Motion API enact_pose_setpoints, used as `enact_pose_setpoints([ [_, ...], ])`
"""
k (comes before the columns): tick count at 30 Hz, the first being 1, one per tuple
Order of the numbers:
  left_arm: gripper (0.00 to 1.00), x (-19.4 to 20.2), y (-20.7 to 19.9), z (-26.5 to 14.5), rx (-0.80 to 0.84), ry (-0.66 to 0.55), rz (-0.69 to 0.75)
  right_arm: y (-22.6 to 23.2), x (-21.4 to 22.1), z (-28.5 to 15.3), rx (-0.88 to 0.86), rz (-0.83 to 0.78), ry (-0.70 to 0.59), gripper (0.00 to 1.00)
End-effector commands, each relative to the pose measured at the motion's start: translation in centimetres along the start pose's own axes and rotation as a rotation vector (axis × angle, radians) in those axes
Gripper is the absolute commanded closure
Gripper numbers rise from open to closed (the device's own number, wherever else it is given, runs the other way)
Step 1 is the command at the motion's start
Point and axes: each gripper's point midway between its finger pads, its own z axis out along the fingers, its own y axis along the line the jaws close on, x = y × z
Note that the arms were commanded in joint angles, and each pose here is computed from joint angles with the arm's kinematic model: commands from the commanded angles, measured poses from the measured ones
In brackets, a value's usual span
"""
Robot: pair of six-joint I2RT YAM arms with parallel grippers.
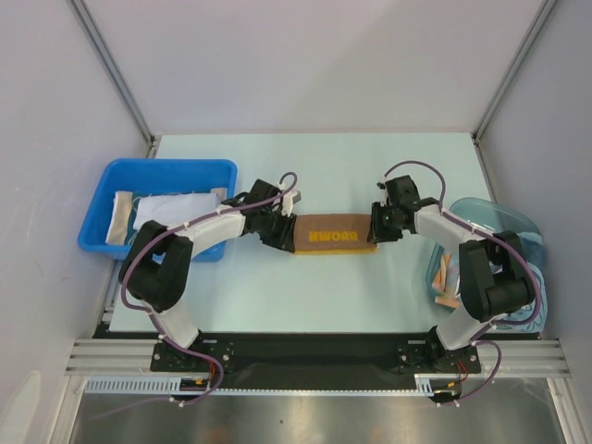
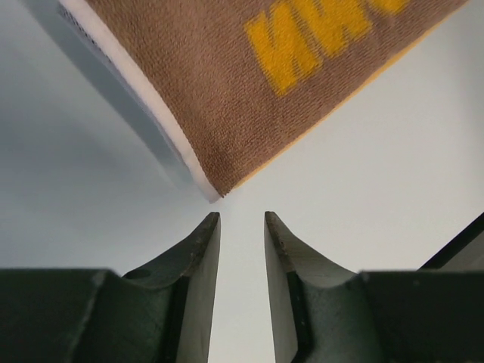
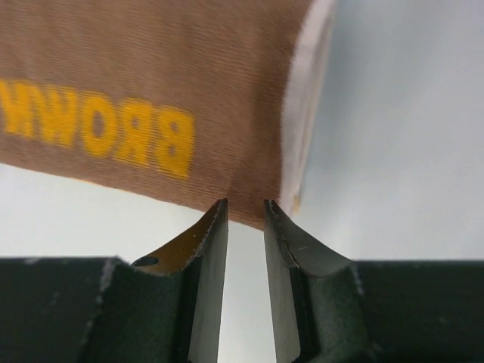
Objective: Fold and stack the towels
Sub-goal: Fold the towel
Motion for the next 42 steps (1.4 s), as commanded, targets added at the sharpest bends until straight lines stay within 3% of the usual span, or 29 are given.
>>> enact_pose_setpoints([
  [1, 0.66, -0.8, -0.5, 0.7, 0.016, -0.054, -0.08, -1.6, 0.8, 0.9, 0.066, 0.016, 0.009, 0.7],
  [14, 0.55, -1.6, 0.1, 0.3, -0.033, -0.078, -0.135, -1.7, 0.6, -0.1, 0.088, 0.036, -0.007, 0.69],
  [21, 0.53, -2.6, -0.1, 0.4, -0.03, -0.102, -0.2, 0.6, -1.2, -1.4, 0.05, 0.021, -0.035, 0.7],
  [24, 0.58, -2.5, -0.3, 1.0, -0.007, -0.093, -0.212, 2.8, -2.6, -2.2, -0.018, 0.024, -0.068, 0.72],
  [27, 0.67, -1.9, -0.2, 1.4, -0.008, -0.079, -0.224, 6.4, -3.5, -2.4, -0.207, 0.011, -0.088, 0.73],
  [32, 0.75, -0.7, 0.1, 2.1, -0.017, -0.05, -0.248, 10.2, -2.3, -0.2, -0.451, -0.027, -0.013, 0.78],
  [34, 0.75, -0.4, 0.1, 2.1, -0.02, -0.042, -0.257, 9.4, -0.6, 1.6, -0.461, -0.025, 0.037, 0.79],
  [37, 0.61, -0.3, 0.1, 1.3, -0.036, -0.036, -0.269, 7.5, 1.2, 3.2, -0.45, -0.04, 0.069, 0.8],
  [42, 0.58, -4.0, 0.6, -2.0, -0.095, -0.11, -0.267, 6.9, 0.4, 2.4, -0.487, -0.034, 0.068, 0.79],
])
